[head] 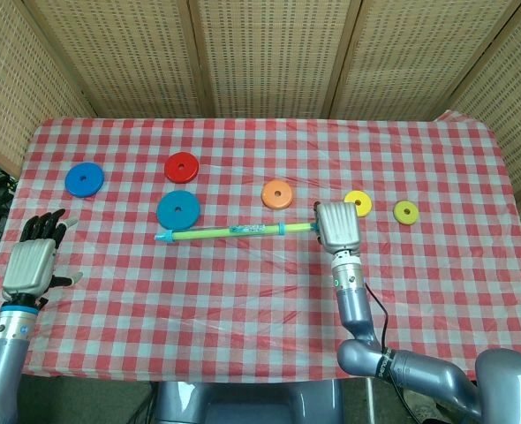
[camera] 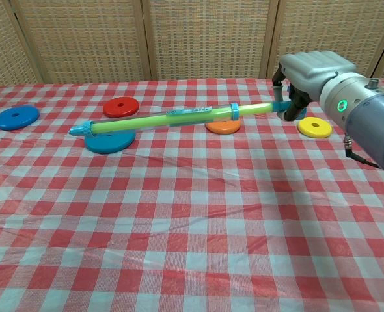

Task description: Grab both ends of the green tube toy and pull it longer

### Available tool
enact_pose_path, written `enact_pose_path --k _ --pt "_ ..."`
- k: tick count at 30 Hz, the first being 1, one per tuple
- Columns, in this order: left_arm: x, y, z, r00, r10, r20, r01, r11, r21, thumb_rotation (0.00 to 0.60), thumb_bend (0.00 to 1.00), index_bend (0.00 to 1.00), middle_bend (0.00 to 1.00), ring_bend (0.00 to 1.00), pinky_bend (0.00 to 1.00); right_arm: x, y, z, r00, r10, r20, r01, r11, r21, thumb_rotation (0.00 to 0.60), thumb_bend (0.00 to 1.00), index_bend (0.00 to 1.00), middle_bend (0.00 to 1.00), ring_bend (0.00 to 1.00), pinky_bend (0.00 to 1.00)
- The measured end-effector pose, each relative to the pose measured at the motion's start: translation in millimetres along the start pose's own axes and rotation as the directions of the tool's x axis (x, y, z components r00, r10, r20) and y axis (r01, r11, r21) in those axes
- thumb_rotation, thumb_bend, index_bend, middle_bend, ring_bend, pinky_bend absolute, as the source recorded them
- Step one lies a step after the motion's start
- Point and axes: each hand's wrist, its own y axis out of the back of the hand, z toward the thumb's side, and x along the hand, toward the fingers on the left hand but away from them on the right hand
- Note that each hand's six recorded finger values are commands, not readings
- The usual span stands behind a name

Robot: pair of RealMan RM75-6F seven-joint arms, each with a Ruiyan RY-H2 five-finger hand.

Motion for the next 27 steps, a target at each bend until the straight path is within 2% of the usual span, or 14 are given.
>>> enact_pose_path --k 9,14,20,27 --pt "49 -10 28 0.998 -0.058 -0.003 0.057 0.995 -0.085 0.600 0.24 0.29 0.00 0.00 0.00 -5 -1 8 0.999 -0.015 0.036 0.015 1.000 0.000 0.600 0.54 0.78 1.00 1.00 0.97" --pt "68 -18 49 1.000 -0.028 0.001 0.028 0.994 -0.109 0.600 0.24 0.30 0.00 0.00 0.00 -4 -1 11 0.999 -0.014 0.038 0.014 1.000 0.002 0.600 0.54 0.78 1.00 1.00 0.98" --pt "85 -15 73 1.000 0.007 0.017 -0.005 0.996 -0.092 0.600 0.24 0.33 0.00 0.00 0.00 -3 4 12 0.999 -0.021 0.040 0.022 1.000 -0.012 0.600 0.54 0.78 1.00 1.00 0.98" --pt "90 -19 97 0.999 0.011 0.047 -0.008 0.997 -0.078 0.600 0.24 0.34 0.00 0.00 0.00 0 8 12 0.999 -0.021 0.033 0.021 1.000 -0.018 0.600 0.54 0.79 1.00 1.00 0.98"
